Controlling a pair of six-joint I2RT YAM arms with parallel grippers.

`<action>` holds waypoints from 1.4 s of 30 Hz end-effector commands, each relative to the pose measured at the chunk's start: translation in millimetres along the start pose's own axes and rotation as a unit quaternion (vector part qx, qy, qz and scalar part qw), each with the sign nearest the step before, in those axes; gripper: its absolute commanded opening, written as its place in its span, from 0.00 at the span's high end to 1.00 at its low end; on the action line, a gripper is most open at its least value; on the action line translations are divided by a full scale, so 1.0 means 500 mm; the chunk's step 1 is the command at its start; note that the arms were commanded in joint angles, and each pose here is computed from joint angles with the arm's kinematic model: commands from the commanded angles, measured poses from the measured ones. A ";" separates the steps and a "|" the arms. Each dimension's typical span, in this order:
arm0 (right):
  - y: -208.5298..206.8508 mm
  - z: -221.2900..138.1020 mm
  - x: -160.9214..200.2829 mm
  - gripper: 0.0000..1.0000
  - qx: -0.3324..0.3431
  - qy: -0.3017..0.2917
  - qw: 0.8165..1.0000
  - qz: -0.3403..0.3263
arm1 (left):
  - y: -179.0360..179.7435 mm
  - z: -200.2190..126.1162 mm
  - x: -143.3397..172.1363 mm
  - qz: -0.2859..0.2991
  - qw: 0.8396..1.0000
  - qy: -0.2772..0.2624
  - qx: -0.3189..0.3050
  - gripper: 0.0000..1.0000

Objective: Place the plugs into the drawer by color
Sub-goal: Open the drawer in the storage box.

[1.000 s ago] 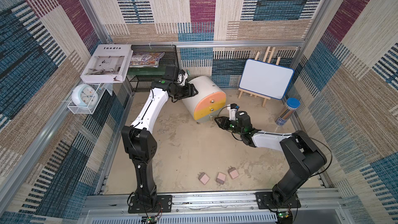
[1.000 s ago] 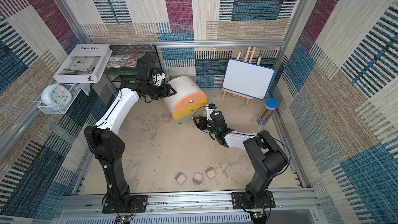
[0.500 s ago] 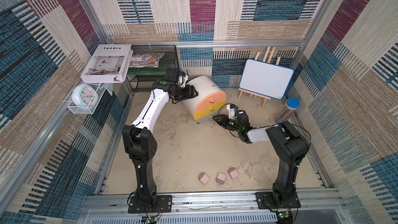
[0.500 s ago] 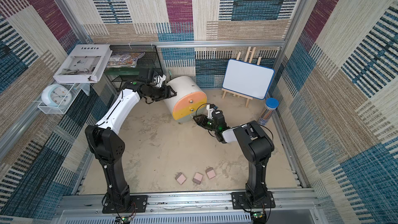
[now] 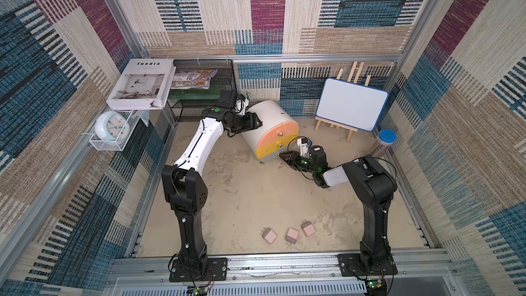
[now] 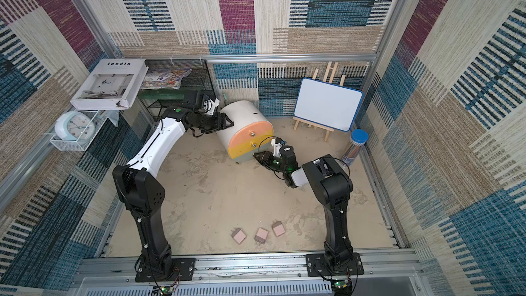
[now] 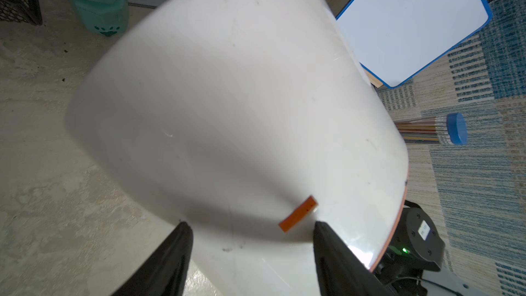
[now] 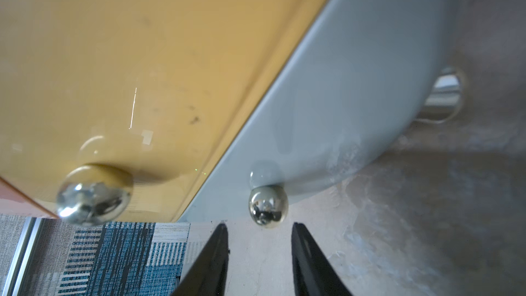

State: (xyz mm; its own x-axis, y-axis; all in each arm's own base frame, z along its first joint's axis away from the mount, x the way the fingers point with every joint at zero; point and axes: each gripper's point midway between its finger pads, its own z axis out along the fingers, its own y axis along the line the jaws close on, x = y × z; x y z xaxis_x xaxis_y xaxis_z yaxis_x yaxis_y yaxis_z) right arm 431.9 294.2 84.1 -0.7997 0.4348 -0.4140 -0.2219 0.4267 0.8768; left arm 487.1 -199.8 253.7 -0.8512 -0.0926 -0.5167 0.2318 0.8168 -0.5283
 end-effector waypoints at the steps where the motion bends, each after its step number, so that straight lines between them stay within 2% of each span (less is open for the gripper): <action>1: 0.017 0.004 -0.013 0.60 -0.024 -0.010 1.000 -0.006 | 0.002 0.007 0.002 0.000 1.000 0.003 0.003 0.29; 29: 0.017 0.029 -0.027 0.82 -0.048 -0.018 0.999 -0.016 | 0.006 0.010 0.007 0.002 1.000 0.005 -0.001 0.29; 33: 0.014 0.025 -0.023 0.82 -0.048 -0.020 0.999 -0.014 | 0.006 0.011 0.008 0.001 1.000 0.006 0.000 0.29; 42: 0.006 0.002 -0.023 0.70 -0.069 -0.058 0.995 0.033 | 0.010 0.018 0.011 -0.003 1.000 0.008 0.000 0.29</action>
State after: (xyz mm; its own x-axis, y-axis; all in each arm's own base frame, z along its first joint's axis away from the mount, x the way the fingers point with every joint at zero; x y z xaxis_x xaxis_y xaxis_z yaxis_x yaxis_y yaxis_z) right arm 436.7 293.5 75.0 -0.7807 0.4980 -0.3775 -0.2259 0.3384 0.9135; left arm 489.7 -202.4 251.8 -0.8464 -0.0925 -0.5245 0.2442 0.8078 -0.5364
